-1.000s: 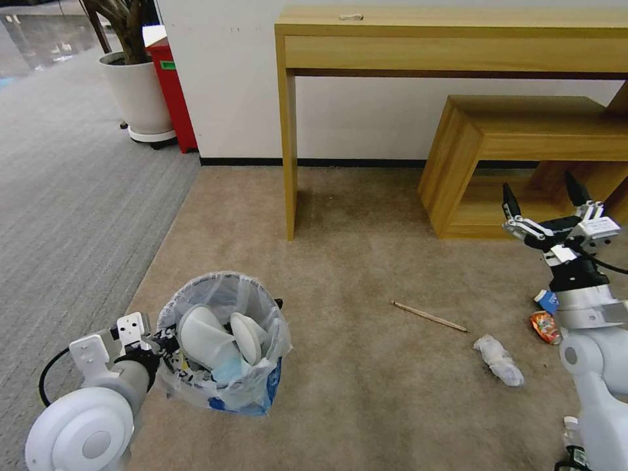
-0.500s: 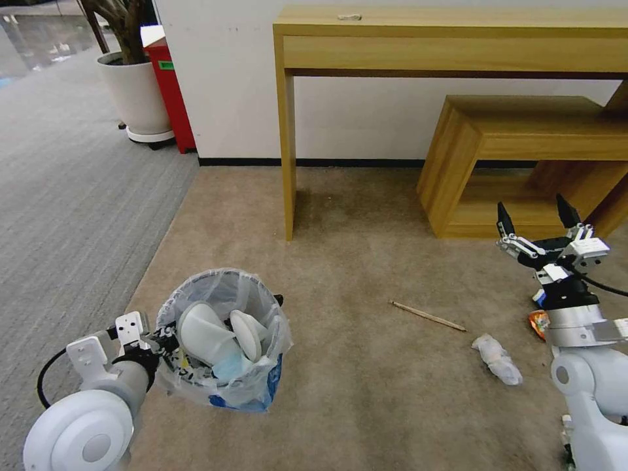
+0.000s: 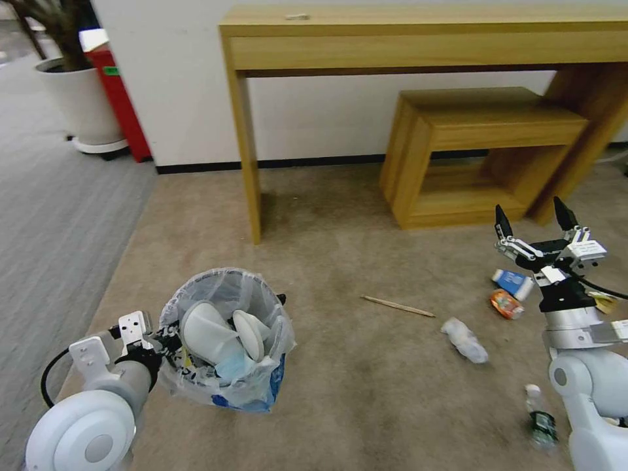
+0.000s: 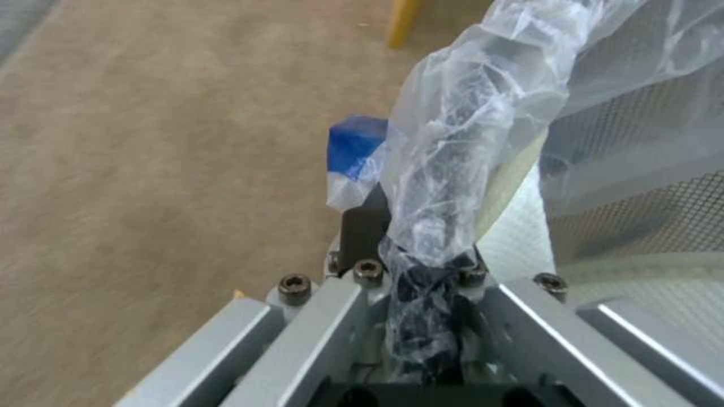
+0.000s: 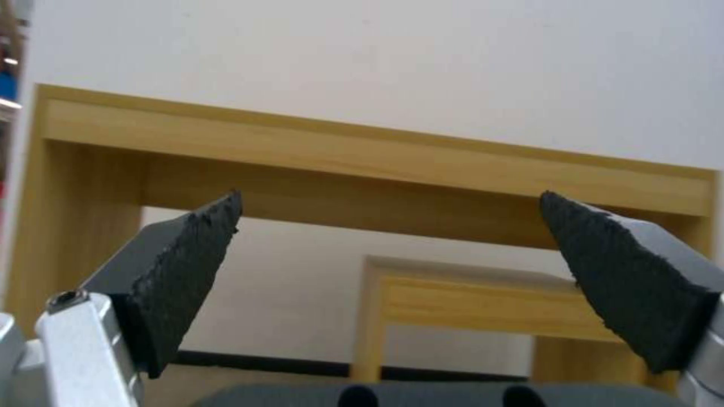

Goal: Pick up the trash bin and place the garbage on the floor into it.

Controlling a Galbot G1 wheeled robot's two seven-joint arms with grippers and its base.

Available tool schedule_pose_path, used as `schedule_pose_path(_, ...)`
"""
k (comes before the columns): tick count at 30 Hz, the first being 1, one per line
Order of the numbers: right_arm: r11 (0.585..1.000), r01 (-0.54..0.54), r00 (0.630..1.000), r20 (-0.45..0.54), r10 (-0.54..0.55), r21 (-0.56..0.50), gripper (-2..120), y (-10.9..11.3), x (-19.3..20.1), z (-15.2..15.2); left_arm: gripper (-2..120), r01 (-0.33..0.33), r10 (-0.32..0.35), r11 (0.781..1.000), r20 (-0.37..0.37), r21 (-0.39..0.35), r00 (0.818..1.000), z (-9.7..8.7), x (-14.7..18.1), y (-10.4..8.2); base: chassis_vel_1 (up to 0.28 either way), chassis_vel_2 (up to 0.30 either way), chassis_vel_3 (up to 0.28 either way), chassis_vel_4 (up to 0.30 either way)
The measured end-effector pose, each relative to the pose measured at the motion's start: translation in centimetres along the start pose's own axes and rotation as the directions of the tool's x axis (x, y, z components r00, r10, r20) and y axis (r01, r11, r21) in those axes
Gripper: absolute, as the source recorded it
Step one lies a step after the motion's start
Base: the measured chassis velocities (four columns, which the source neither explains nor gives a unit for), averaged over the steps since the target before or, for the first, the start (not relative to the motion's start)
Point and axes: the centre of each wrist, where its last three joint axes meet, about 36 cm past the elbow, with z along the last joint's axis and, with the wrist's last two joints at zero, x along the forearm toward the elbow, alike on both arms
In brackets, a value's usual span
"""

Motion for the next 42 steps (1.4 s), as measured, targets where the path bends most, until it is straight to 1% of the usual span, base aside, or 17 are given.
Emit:
schedule_pose_path(22, 1.000, 0.004, 1.000, 0.008, -0.004, -0.001, 100, 0.4, 0.4, -0.5, 1, -0.014, 0.014, 1.000, 0.010, 0.004, 1.000, 0.0, 0.5, -0.1, -0.112, -0.114, -0.117, -0.113)
schedule_pose_path(32, 1.000, 0.001, 1.000, 0.007, -0.001, -0.007, 100, 0.8, 0.4, -0.2, 1, -0.024, 0.024, 1.000, 0.022, 0.009, 0.999, 0.0, 0.2, 0.0, -0.007, -0.003, -0.003, -0.006)
schedule_pose_path(42, 1.000, -0.002, 1.000, 0.002, 0.002, -0.013, 100, 1.0, 0.6, 0.1, 1, -0.025, 0.025, 1.000, 0.018, 0.011, 1.000, 0.0, -0.2, 0.1, 0.000, 0.000, 0.000, 0.000)
